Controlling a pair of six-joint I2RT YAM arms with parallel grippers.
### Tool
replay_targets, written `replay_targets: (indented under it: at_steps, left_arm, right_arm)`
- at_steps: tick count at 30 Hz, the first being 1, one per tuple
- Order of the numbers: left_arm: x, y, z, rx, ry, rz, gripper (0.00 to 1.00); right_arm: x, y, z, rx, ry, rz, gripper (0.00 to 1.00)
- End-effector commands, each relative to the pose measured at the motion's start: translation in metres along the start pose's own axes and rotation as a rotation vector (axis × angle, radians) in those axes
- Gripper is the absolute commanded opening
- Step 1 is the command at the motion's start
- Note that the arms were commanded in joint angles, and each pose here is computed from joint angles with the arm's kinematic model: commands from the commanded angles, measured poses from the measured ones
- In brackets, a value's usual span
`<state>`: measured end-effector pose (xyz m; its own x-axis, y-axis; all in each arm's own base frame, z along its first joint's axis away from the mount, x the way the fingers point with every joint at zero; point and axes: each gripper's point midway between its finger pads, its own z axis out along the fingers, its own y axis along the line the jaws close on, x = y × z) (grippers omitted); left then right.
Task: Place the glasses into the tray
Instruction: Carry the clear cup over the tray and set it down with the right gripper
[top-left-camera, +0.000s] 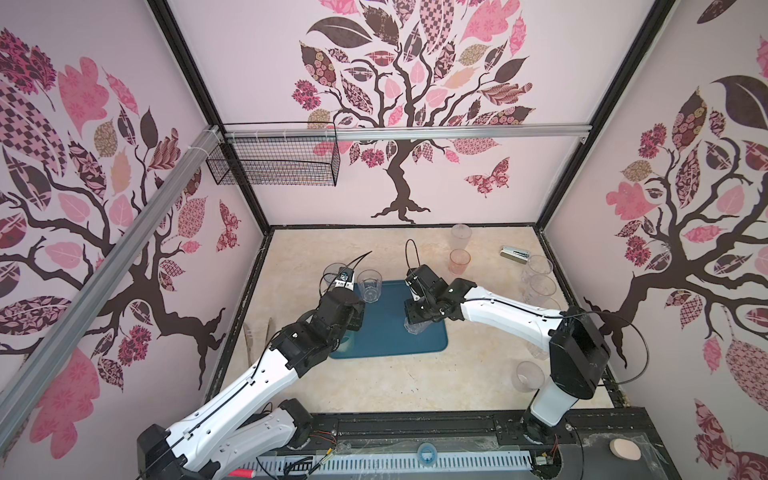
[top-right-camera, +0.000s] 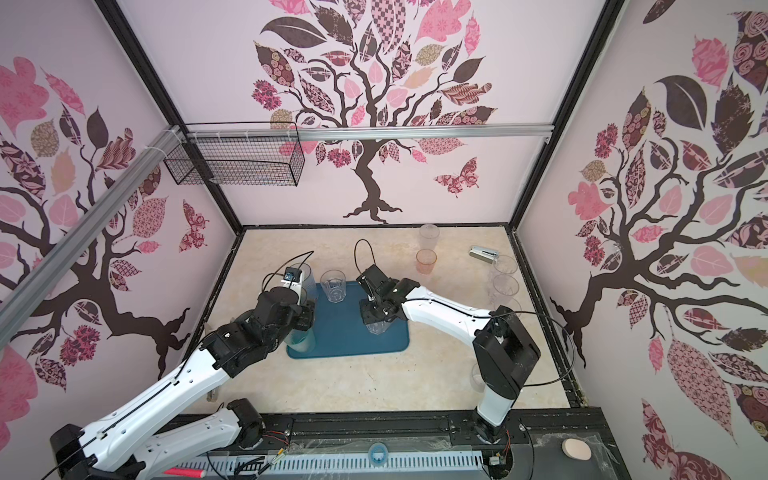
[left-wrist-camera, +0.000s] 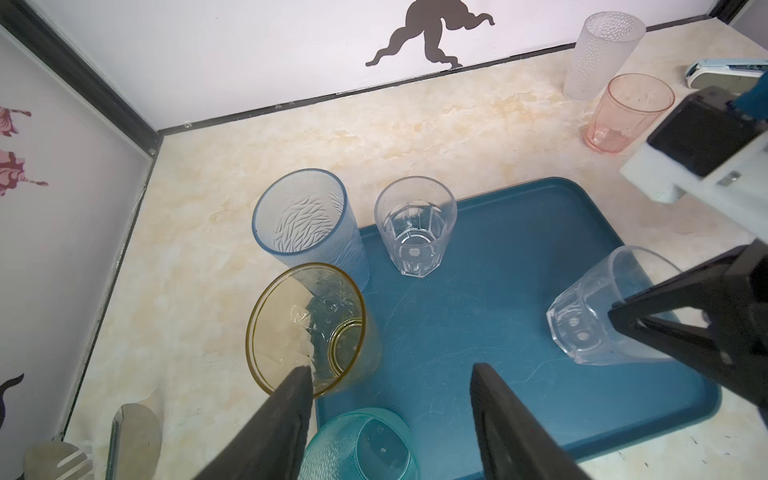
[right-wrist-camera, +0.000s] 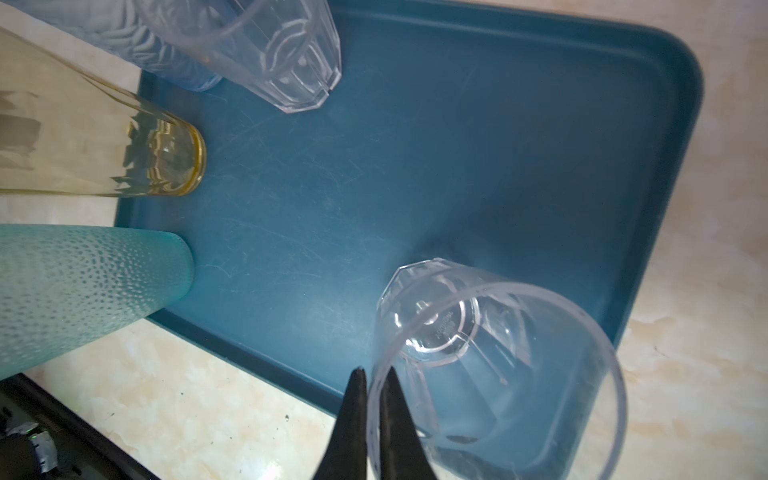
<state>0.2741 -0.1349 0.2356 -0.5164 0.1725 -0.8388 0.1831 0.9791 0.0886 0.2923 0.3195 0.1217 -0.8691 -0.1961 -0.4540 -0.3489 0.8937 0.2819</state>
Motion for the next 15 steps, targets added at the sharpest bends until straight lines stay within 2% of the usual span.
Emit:
replay_targets:
  at_steps: [1,9,15]
  left_arm:
    - [-0.018,0.004,-0.007,-0.011,-0.03,-0.049,0.64]
    - [-0.015,0.0,-0.001,0.002,-0.043,-0.076,0.64]
    - [-0.012,-0.001,0.0,0.003,-0.044,-0.047,0.64]
  right_arm:
    - [-0.008,0.022,0.008,-0.062,-0.024,-0.001,0.03]
    - [0.002,0.02,0.034,-0.035,0.02,-0.011,0.1]
    - [-0.001,0.029,0.048,-0.043,0.042,-0.009,0.15]
